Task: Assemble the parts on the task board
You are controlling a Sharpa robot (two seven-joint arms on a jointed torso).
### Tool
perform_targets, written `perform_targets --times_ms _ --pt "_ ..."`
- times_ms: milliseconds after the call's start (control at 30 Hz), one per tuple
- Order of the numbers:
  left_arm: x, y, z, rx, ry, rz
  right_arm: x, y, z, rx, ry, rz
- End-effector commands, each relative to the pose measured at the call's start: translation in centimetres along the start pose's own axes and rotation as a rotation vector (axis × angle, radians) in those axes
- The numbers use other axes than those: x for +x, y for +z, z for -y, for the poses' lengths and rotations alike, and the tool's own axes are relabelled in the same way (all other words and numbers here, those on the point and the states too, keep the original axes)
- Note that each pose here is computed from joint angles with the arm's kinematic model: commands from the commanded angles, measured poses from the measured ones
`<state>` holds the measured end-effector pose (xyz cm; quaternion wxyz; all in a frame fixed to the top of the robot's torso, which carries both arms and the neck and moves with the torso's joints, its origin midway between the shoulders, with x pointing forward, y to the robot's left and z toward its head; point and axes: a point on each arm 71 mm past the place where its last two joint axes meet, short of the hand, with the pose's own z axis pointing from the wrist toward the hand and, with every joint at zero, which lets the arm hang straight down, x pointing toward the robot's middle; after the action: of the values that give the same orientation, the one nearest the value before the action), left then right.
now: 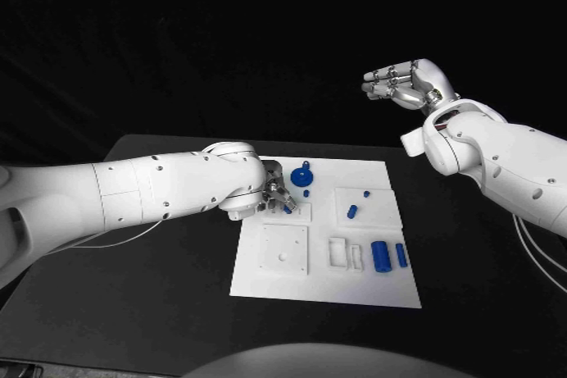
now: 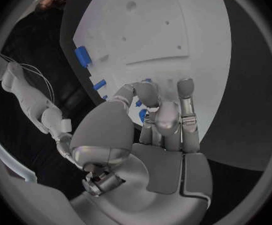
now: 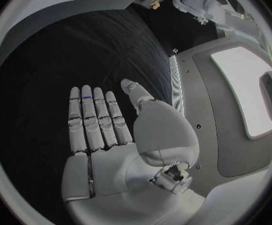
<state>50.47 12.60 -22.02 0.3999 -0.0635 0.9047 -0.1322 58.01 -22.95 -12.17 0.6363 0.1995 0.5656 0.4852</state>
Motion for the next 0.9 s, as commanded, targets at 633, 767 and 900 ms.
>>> perform_targets --times_ms 633,767,900 --pt "0.22 0.09 -0.40 -0.020 0.024 -0.011 0.04 -0.04 -0.02 -0.005 0.004 -0.014" --pt "0.37 0.17 -0.33 -0.021 0.027 -0.015 0.03 -0.05 -0.03 -0.005 0.004 -0.014" --pt "0.63 0.26 -0.13 -0.017 0.029 -0.021 0.05 -0.05 -0.03 -0.005 0.004 -0.015"
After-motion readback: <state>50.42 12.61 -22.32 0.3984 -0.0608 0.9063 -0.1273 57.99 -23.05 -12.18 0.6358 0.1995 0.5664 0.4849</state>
